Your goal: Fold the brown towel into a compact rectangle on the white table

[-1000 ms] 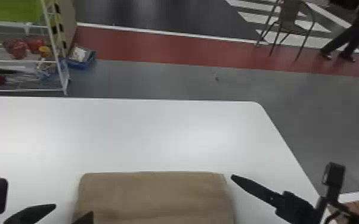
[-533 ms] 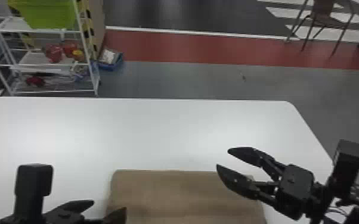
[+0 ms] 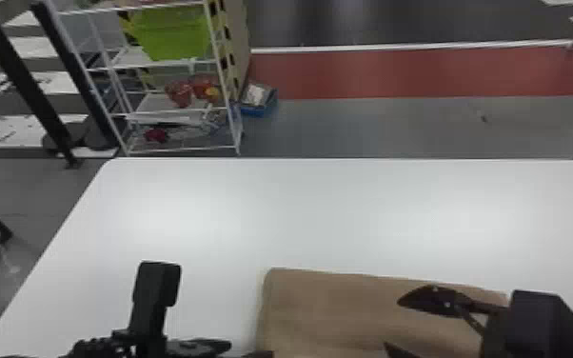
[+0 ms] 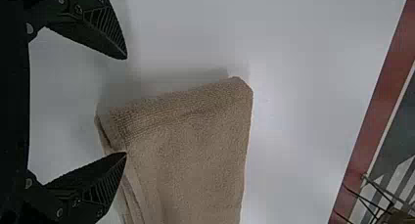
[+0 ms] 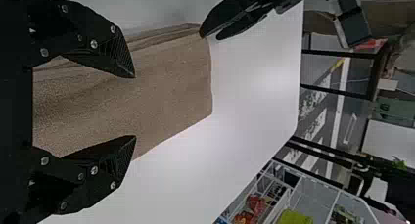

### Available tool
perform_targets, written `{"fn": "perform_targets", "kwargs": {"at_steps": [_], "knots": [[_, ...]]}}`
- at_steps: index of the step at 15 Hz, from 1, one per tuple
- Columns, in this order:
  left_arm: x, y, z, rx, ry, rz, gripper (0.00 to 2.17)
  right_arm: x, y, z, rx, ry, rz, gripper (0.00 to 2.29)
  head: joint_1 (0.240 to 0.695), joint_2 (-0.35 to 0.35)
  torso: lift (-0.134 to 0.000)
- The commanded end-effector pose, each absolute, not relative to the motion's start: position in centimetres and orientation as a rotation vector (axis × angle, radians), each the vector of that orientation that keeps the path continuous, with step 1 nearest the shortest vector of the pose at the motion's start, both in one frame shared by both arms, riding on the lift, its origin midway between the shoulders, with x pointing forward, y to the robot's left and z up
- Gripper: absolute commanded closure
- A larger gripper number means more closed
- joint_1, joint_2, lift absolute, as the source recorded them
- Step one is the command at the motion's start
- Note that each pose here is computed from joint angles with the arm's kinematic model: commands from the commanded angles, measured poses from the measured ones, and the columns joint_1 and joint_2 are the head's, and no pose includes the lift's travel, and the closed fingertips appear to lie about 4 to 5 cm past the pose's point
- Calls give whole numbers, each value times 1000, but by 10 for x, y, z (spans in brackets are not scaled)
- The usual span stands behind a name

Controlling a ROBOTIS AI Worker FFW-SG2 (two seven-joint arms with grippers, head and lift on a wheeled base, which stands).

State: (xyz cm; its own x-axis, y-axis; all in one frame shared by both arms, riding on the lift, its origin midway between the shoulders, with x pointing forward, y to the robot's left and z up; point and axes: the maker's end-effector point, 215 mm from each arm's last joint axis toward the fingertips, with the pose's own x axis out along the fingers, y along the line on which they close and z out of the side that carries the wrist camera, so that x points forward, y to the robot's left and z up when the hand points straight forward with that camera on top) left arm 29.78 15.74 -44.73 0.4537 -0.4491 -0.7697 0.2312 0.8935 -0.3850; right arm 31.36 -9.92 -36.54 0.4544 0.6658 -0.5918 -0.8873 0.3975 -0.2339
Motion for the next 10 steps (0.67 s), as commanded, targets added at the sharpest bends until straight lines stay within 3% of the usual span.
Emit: {"fn": "perform_targets", "kwargs": {"at_steps": [1,4,10], "knots": [[298,154,-447,-239,1028,-432,272,313,-104,-383,-666,512,1012,532,695,116,-122],[302,151,-447,-234,1025,-433,329,315,-102,-401,-732,603,999,620,695,99,-122],[303,150,-444,-234,1017,-434,329,300,-79,-419,-741,661,1096,620,695,121,-122]]}}
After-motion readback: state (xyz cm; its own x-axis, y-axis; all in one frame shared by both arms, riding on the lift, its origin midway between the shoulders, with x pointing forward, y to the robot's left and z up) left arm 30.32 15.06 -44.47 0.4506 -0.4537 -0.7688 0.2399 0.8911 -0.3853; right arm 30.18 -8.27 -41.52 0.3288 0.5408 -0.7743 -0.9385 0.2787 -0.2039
